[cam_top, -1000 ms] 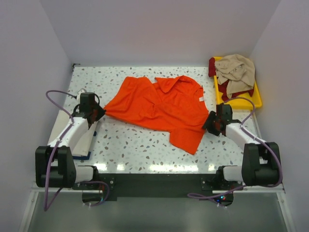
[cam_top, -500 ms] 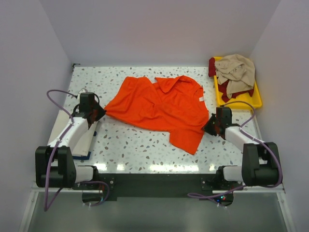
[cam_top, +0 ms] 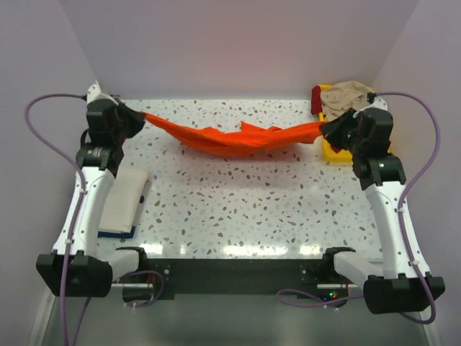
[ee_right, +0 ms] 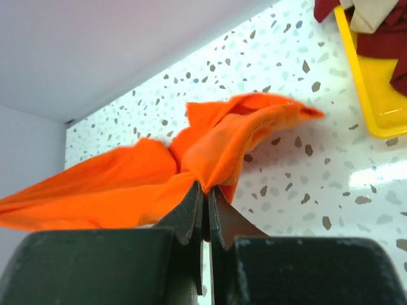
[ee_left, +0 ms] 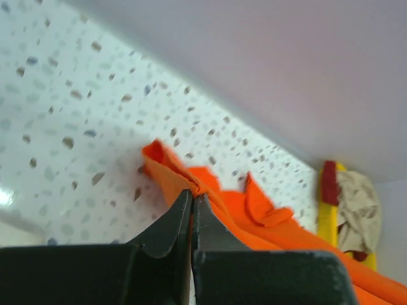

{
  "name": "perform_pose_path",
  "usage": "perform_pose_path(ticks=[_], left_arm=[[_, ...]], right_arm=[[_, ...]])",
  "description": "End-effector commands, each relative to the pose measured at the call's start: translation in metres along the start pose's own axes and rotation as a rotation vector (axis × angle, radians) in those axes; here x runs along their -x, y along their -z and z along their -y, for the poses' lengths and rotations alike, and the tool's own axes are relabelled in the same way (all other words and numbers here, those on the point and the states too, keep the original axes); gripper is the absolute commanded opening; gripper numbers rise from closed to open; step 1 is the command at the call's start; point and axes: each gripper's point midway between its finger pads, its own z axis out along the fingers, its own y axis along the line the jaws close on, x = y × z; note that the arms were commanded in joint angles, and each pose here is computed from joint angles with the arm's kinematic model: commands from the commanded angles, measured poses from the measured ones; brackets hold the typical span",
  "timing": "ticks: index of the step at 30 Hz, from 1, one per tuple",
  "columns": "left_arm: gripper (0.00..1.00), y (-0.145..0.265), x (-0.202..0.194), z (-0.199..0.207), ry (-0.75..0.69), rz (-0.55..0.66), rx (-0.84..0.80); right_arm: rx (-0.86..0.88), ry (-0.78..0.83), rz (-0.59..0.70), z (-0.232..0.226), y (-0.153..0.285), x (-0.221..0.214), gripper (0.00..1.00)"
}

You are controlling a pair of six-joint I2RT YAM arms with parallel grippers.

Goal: Fold and stack the t-shirts
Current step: Flatten the tshirt out

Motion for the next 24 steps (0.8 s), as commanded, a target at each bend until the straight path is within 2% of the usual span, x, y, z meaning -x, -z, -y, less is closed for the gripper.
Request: perform_pose_path(ticks=[1, 7, 10, 13, 17, 22, 23, 24], left_arm=[[0.00, 0.068, 0.082, 0.063, -0.026, 0.197, -0.161], [0.00, 0.157, 0.146, 0.114, -0.039, 0.374, -0.310], [0.00, 0.179, 0.161, 0.127, -0.043, 0.413, -0.348], [0.00, 0.174, 0.166, 0.131, -0.042, 0.415, -0.351], [0.00, 0.136, 0.159, 0.133, -0.042, 0.367, -0.348], [0.00, 0.076, 0.155, 0.139, -0.049, 0.330, -0.357], [0.00, 0.050, 0.150, 0.137, -0.049, 0.298, -0.343], [0.00, 0.044, 0.162, 0.137, -0.047, 0.316, -0.345]], right_arm=[[-0.016, 0.027, 0.073, -0.016, 0.044, 0.040, 0.00], [0.073, 0.069, 0.255, -0.063, 0.122, 0.105, 0.00], [0.133, 0.085, 0.307, -0.082, 0.148, 0.122, 0.00], [0.187, 0.099, 0.324, -0.096, 0.155, 0.130, 0.00], [0.273, 0.108, 0.322, -0.113, 0.139, 0.134, 0.00], [0.400, 0.095, 0.326, -0.135, 0.087, 0.142, 0.00], [0.401, 0.077, 0.305, -0.135, 0.064, 0.142, 0.00], [0.420, 0.076, 0.310, -0.140, 0.056, 0.146, 0.00]])
